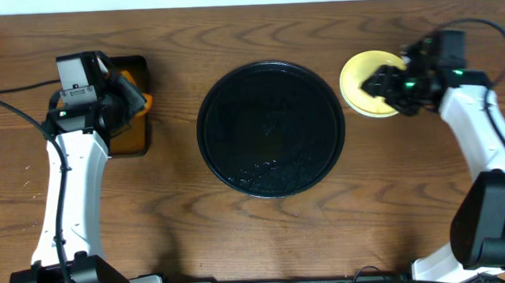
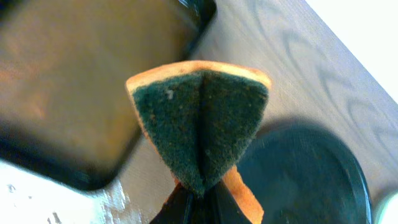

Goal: Clean dirty plates on tray and stack at the side
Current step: 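Drop the sponge into the water tray with the left gripper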

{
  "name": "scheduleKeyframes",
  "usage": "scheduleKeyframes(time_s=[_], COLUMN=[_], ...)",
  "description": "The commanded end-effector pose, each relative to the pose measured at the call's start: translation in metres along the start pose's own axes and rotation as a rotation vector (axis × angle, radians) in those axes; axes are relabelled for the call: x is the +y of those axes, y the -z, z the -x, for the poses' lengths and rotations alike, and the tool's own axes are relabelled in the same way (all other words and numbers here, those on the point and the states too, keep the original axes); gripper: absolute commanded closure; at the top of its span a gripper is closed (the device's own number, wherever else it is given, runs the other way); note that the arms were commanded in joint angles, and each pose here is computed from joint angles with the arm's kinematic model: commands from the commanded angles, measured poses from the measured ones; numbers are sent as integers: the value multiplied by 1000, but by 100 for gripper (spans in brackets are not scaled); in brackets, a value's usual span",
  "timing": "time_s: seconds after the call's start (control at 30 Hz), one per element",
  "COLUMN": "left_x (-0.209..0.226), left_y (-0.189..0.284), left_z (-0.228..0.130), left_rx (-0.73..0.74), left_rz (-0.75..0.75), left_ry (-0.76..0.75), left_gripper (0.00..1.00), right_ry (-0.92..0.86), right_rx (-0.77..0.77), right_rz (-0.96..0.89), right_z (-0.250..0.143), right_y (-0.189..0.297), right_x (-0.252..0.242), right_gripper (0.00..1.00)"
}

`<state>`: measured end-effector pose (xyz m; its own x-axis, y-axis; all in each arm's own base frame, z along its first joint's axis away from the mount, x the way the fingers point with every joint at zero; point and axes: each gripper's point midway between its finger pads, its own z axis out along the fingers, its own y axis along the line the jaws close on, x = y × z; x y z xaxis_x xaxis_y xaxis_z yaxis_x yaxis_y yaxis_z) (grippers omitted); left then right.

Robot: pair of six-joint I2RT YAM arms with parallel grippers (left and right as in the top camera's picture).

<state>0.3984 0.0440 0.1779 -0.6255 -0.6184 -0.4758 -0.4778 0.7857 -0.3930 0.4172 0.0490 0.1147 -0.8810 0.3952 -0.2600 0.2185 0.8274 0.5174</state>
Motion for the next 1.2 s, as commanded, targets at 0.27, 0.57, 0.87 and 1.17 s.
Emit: scheduleKeyframes(time_s=[0.27,0.57,0.87,1.17], left_x=[70,106,74,-1], left_y=[-64,-95,-71,59], left_z=[56,46,55,34], left_rx=[-246,-183,-195,-179], left_rz=[304,372,226,-116], left_ry=[2,36,37,7], left_gripper=[90,44,28,26], right_ry=[377,475,488,521], right_rx=[149,154,118,-118], right_rz=[37,35,60,-26], right_z=[-92,-119,-117,-113], right_y=[-43,-48,-11,113], right_x=[109,135,150,139], right_gripper=[12,9,10,11])
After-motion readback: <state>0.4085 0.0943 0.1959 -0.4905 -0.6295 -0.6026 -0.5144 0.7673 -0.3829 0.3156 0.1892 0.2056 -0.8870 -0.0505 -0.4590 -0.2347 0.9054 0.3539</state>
